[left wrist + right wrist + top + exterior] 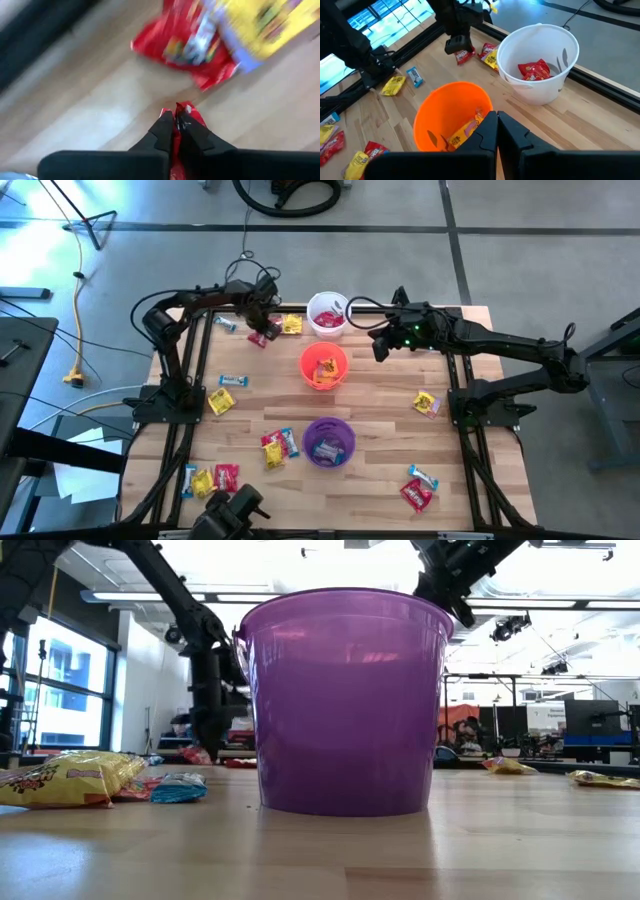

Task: Sort candy
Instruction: Put the red chocolate into the white bucket

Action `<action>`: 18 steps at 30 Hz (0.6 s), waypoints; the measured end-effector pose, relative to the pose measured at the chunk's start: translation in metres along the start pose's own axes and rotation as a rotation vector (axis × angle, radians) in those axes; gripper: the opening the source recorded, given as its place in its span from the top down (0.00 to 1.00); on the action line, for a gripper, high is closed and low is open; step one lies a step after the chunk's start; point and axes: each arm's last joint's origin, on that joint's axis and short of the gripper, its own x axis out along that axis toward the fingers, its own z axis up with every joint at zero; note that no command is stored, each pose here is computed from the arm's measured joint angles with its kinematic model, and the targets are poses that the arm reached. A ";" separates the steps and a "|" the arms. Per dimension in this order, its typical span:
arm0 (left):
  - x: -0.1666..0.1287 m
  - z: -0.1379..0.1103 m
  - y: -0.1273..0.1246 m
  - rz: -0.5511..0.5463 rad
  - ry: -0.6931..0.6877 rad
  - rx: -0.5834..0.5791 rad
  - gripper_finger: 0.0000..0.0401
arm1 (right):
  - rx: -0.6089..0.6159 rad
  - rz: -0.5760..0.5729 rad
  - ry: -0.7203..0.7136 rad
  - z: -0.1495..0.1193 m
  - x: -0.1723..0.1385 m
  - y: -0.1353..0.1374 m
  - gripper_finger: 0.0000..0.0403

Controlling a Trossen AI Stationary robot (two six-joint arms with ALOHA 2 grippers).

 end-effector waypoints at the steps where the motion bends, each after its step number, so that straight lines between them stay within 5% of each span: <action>1: -0.005 0.001 0.000 -0.001 -0.019 0.002 0.97 | 0.000 0.002 -0.004 0.000 0.000 0.000 1.00; 10: -0.083 -0.004 -0.009 -0.116 -0.309 -0.049 1.00 | -0.001 0.007 -0.015 0.001 0.000 0.001 1.00; 14: -0.130 0.008 -0.021 -0.332 -0.638 -0.082 1.00 | -0.003 0.007 -0.015 0.001 0.000 0.001 1.00; 18: -0.147 0.028 -0.036 -0.436 -0.751 -0.075 1.00 | -0.016 0.007 -0.016 0.001 0.000 0.001 1.00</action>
